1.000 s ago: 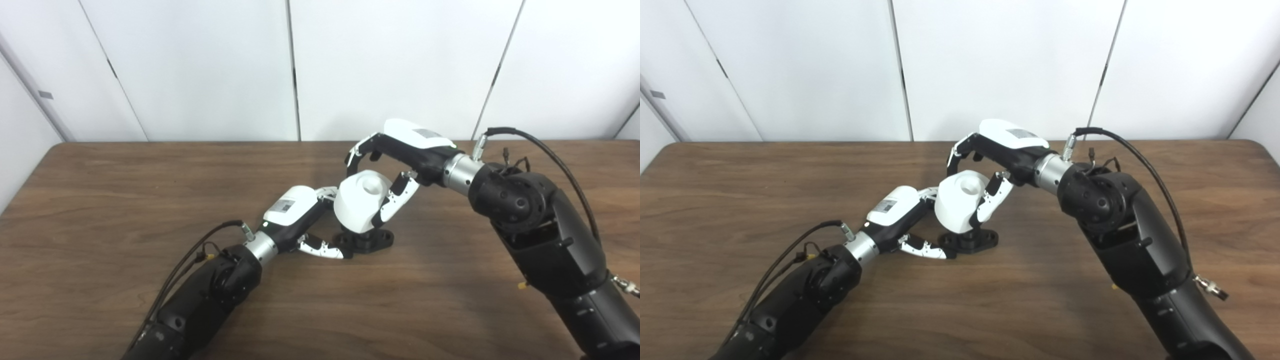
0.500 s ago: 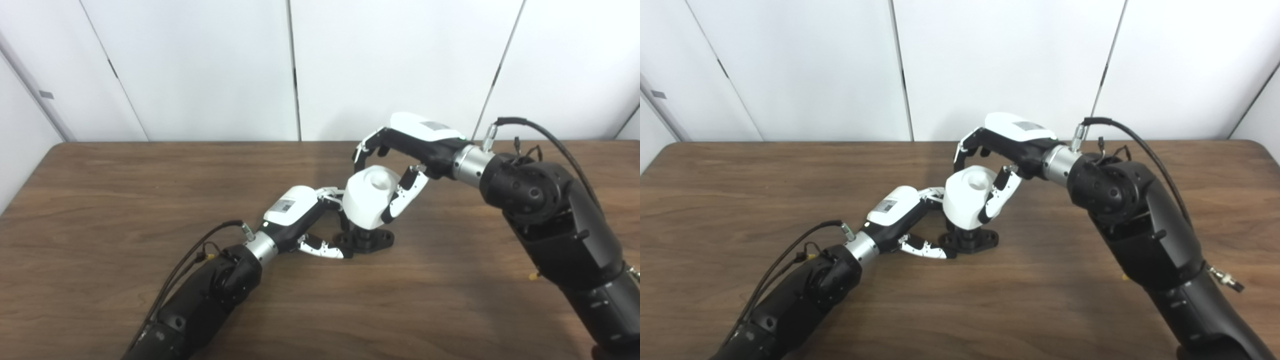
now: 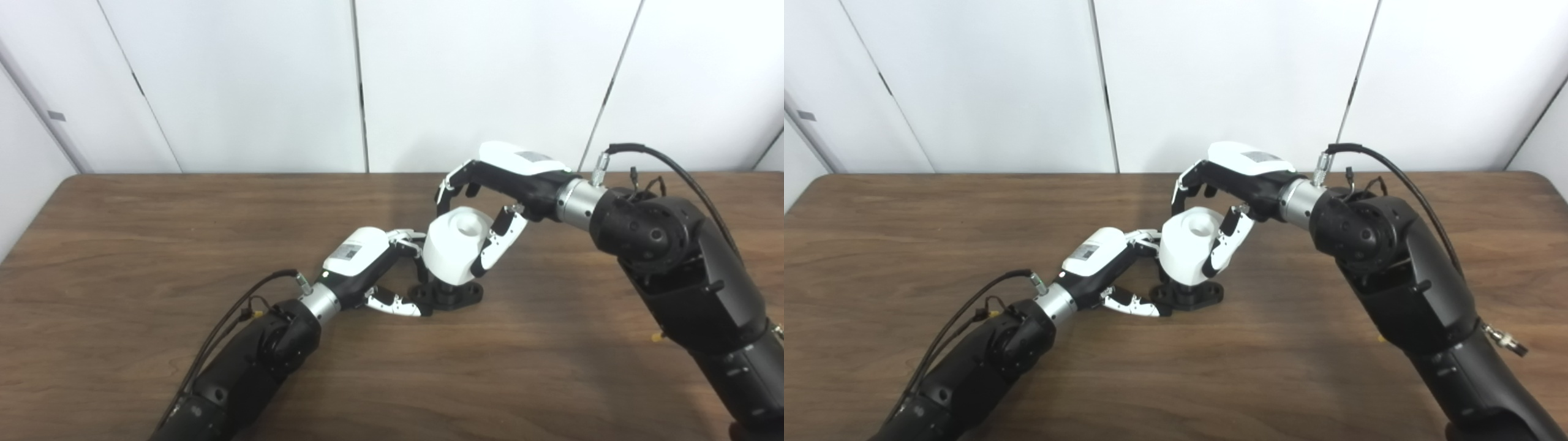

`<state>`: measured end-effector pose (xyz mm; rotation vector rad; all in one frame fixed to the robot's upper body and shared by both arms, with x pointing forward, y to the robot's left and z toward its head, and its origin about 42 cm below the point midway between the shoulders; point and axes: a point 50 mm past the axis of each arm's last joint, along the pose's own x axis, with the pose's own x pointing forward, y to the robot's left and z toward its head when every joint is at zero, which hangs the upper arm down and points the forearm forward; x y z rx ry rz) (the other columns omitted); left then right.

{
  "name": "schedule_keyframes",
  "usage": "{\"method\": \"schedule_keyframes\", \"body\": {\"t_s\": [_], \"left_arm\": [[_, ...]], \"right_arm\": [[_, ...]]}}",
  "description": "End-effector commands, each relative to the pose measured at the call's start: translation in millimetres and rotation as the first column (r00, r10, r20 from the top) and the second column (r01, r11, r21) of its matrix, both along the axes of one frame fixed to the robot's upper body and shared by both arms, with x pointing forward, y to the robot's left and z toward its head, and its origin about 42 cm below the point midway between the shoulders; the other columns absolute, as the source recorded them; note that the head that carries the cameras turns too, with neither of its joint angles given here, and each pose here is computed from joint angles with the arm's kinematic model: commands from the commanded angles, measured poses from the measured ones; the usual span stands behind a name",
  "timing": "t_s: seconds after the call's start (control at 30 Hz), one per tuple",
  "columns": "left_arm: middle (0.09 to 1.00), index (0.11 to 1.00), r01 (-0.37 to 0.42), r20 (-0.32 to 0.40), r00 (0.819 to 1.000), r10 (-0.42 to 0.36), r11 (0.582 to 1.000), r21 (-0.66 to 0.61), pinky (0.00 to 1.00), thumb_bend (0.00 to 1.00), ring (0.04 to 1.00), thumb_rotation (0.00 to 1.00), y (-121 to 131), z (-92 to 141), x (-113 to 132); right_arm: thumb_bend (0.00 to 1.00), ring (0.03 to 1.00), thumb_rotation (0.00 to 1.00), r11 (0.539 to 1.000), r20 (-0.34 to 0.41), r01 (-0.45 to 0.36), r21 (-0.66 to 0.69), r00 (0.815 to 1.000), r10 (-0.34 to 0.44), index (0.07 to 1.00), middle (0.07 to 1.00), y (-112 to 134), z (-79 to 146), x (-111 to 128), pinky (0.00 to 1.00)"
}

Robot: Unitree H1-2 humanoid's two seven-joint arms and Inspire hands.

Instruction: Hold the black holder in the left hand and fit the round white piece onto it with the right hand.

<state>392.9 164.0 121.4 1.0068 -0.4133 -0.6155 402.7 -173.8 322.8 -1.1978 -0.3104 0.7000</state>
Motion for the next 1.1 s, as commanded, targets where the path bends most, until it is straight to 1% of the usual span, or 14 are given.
{"method": "schedule_keyframes", "body": {"t_s": [0.0, 0.17, 0.4, 0.63, 0.83, 1.07], "left_arm": [[0.854, 0.477, 0.006, -0.138, 0.990, 0.012, 0.992, 0.129, 0.79, 0.52, 0.885, 0.07, 11, -34, -15], [0.853, 0.478, 0.006, -0.142, 0.990, 0.012, 0.992, 0.125, 0.78, 0.52, 0.883, 0.07, 11, -34, -15], [0.854, 0.477, 0.008, -0.144, 0.989, 0.010, 0.992, 0.123, 0.78, 0.52, 0.881, 0.07, 11, -35, -16], [0.858, 0.478, 0.007, -0.148, 0.989, 0.012, 0.992, 0.124, 0.79, 0.52, 0.887, 0.07, 11, -35, -16], [0.855, 0.477, 0.005, -0.149, 0.989, 0.012, 0.993, 0.117, 0.79, 0.52, 0.884, 0.07, 10, -34, -17], [0.854, 0.477, 0.001, -0.152, 0.988, 0.015, 0.994, 0.108, 0.79, 0.52, 0.887, 0.07, 11, -35, -18]], "right_arm": [[0.52, 0.775, 0.13, 1.000, 0.077, -0.004, 0.011, 0.997, 0.004, 0.481, 0.751, 1, 22, 3, 0.72], [0.52, 0.787, 0.13, 1.000, 0.065, 0.002, 0.017, 0.998, -0.003, 0.481, 0.751, 3, 15, 3, 0.73], [0.52, 0.782, 0.13, 0.999, 0.046, 0.002, 0.038, 0.999, -0.004, 0.481, 0.750, 5, 5, 5, 0.71], [0.52, 0.790, 0.13, 0.999, 0.035, 0.002, 0.049, 0.999, -0.004, 0.481, 0.749, 7, -4, 9, 0.73], [0.52, 0.790, 0.13, 0.999, 0.037, 0.001, 0.045, 0.999, -0.003, 0.481, 0.749, 7, -7, 10, 0.72], [0.52, 0.793, 0.13, 0.999, 0.022, 0.007, 0.043, 1.000, -0.008, 0.481, 0.755, 7, -11, 12, 0.73]]}}
